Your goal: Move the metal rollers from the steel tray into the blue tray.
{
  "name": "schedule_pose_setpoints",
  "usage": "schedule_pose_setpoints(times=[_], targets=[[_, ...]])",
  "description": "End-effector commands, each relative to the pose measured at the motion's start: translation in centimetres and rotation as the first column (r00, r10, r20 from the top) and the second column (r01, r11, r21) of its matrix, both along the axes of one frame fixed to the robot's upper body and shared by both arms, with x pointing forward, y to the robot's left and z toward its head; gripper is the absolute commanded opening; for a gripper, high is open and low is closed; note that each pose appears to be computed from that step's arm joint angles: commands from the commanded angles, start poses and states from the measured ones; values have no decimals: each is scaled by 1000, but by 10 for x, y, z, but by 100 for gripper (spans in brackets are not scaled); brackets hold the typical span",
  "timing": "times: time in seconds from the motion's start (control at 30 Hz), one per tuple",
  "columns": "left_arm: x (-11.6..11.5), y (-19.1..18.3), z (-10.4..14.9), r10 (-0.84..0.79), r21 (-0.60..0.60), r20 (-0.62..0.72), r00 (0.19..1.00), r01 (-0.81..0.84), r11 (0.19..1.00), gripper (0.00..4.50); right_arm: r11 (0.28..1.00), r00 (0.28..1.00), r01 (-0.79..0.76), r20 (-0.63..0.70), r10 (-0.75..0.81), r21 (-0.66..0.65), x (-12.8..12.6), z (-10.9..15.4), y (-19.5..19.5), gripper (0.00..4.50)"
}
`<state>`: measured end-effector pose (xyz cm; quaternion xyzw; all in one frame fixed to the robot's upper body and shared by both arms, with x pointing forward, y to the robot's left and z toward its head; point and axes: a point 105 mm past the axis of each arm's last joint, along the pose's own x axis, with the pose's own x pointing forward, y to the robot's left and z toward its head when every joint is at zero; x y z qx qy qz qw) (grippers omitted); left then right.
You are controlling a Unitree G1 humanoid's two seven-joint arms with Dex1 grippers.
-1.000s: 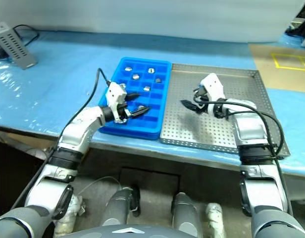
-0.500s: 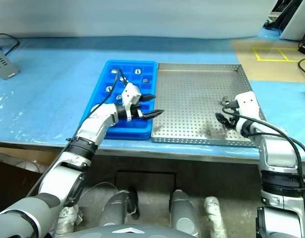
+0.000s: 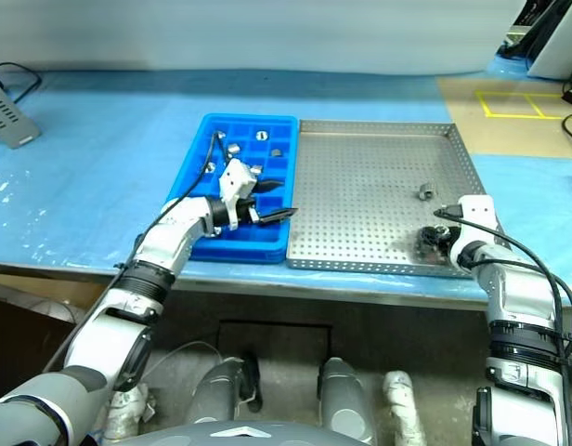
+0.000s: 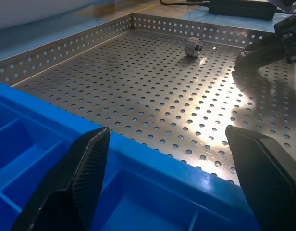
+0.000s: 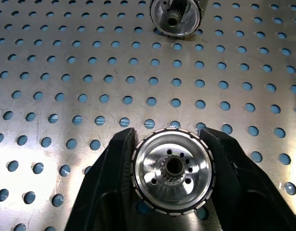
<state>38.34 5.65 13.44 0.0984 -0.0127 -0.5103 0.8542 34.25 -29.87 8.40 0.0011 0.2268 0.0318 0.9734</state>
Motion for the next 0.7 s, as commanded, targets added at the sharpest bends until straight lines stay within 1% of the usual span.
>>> schedule_pose_setpoints(times=[0.03, 0.07, 0.1, 0.17, 0.2, 0.23, 0.27, 0.3, 0.33, 0.37, 0.43, 0.5, 0.57, 0.63, 0.7], targets=[[1, 11, 20, 34, -23, 72, 997, -33, 999, 404, 979, 981, -176, 101, 165, 103, 13, 19, 48, 166], [1, 14, 21, 45, -21, 77, 996, -43, 999, 404, 967, 969, -218, 146, 198, 135, 18, 30, 61, 166], [1, 19, 22, 60, -19, 85, 995, -59, 998, 404, 946, 947, -274, 222, 233, 175, 27, 49, 78, 166], [-1, 27, 26, 90, -22, 95, 991, -88, 996, 404, 881, 880, -410, 354, 316, 235, 40, 87, 114, 166], [-3, 33, 28, 111, -37, 95, 989, -108, 994, 404, 839, 833, -493, 401, 380, 230, 41, 103, 134, 166], [-5, 38, 30, 129, -49, 94, 987, -125, 991, 404, 800, 790, -561, 427, 440, 213, 41, 113, 150, 166], [-7, 45, 31, 154, -54, 94, 984, -150, 987, 404, 754, 739, -630, 442, 508, 186, 39, 119, 167, 166], [-9, 50, 31, 172, -56, 93, 981, -167, 984, 404, 723, 705, -671, 448, 550, 167, 38, 123, 177, 166], [-10, 52, 31, 182, -54, 92, 979, -177, 983, 404, 706, 686, -691, 450, 572, 157, 38, 124, 182, 166], [-12, 61, 27, 219, -44, 94, 971, -216, 975, 404, 670, 647, -732, 430, 630, 121, 38, 122, 195, 166], [-20, 79, 23, 285, -37, 96, 954, -283, 958, 404, 621, 591, -783, 364, 720, 43, 41, 109, 213, 166], [-25, 88, 23, 325, -38, 95, 941, -323, 946, 404, 597, 565, -802, 314, 763, -6, 46, 99, 221, 166], [-32, 98, 22, 364, -25, 101, 926, -364, 931, 404, 600, 573, -799, 268, 774, -24, 56, 89, 226, 166], [-39, 105, 22, 398, -21, 104, 911, -398, 917, 404, 646, 621, -763, 238, 746, -33, 72, 84, 226, 166], [-42, 109, 23, 420, -27, 104, 901, -420, 907, 404, 686, 660, -726, 236, 714, -47, 85, 84, 223, 166]])
